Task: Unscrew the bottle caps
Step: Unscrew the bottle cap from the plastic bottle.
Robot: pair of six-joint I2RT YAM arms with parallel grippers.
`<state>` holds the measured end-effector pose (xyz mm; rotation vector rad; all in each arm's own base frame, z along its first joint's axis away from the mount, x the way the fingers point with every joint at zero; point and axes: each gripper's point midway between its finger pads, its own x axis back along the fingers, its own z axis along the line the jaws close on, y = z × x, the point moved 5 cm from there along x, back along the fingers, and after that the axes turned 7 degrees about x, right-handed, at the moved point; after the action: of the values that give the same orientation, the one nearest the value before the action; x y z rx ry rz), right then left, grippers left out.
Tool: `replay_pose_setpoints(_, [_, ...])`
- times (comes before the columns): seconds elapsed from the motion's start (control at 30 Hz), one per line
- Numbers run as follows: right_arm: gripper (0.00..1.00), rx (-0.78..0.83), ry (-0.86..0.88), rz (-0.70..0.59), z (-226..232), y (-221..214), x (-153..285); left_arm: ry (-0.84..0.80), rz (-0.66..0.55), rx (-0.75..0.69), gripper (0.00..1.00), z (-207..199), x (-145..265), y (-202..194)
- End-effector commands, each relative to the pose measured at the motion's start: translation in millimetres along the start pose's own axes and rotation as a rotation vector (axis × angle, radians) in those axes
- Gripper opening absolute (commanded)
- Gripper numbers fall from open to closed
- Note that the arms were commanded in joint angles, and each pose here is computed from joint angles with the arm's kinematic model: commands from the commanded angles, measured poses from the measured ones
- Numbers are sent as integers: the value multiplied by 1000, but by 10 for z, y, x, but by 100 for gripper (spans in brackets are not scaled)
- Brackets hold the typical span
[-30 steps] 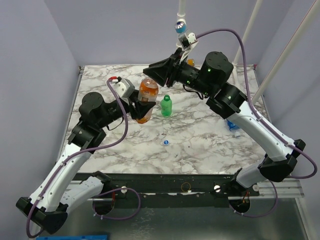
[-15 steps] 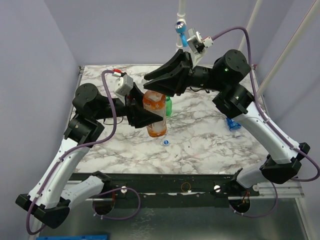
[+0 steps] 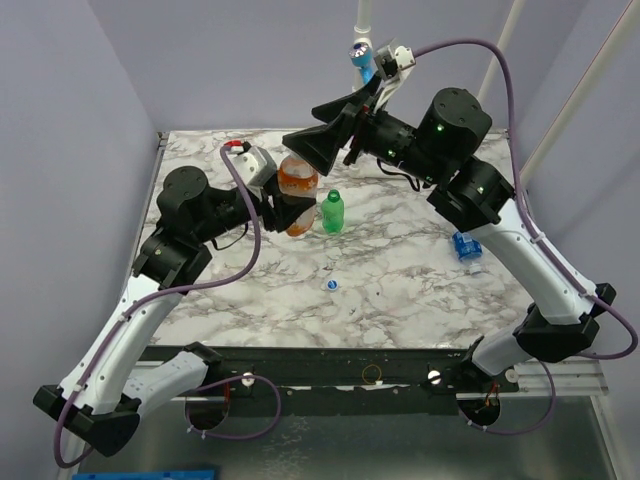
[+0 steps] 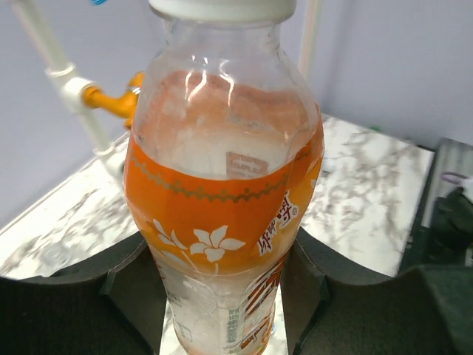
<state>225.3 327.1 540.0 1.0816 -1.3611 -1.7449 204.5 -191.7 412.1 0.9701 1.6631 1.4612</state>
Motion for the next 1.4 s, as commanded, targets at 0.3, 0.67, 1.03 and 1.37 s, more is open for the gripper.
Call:
replay_pose_setpoints(0.3, [81,18,-112,114,-217,-292,-169,239,67,-79,0,353,-29,-57])
replay_pose_setpoints(0.67, [61,15,-113,122,-236,-412,-170,229,57,-37,0,321,-40,-35])
replay_pose_setpoints(1.03, [0,53,-99,69,-196,-231,-95,-114,67,70,0,-218,17,41])
replay_pose_setpoints(1.37, [1,-53,450,30,506,8,171,-611,194,317,0,-840,271,213])
